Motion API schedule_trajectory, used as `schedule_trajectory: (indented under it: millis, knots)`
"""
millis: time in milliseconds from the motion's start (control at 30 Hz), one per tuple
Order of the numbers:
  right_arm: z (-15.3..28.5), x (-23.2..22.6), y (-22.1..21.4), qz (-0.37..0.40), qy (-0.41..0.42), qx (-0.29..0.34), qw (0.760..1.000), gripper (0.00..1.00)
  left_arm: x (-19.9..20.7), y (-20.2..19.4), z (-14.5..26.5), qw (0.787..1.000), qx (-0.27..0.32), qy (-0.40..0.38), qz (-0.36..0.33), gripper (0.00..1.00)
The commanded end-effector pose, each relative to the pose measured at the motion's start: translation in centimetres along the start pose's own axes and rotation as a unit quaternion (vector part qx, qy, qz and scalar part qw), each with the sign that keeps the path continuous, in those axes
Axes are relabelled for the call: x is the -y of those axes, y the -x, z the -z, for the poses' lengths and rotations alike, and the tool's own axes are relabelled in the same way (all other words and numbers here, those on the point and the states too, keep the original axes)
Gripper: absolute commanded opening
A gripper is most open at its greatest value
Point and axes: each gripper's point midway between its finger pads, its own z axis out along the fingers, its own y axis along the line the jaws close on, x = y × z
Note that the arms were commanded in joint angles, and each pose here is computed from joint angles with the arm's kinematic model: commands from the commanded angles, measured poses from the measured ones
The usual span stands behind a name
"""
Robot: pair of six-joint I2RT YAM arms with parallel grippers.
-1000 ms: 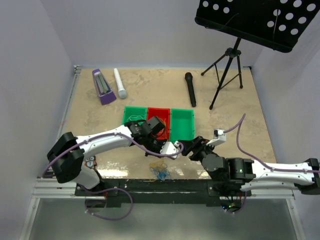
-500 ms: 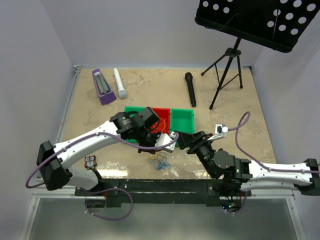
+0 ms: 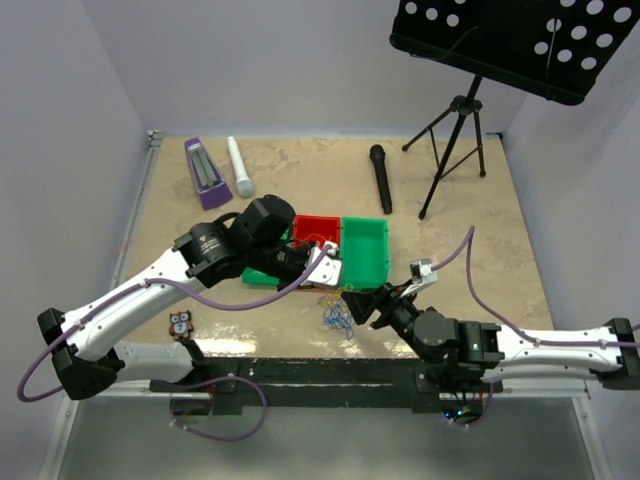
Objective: Untangle the cables
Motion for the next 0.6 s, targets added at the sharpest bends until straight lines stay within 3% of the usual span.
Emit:
schedule_trajectory:
  millis: [0,567]
  knots:
    - [-0.5,-1.7,0.2,0.059,0.018,-0.007,0.998,0.70,-0.2,0.8,0.0,1.000,0.019,0.001,0.000,0.00]
    - [-1.7,-6.2,1.4,0.136,0.084,0.021,0.987,0.67,-1.3,0.5,-0.5,1.000,0.010,0.023,0.001,0.00]
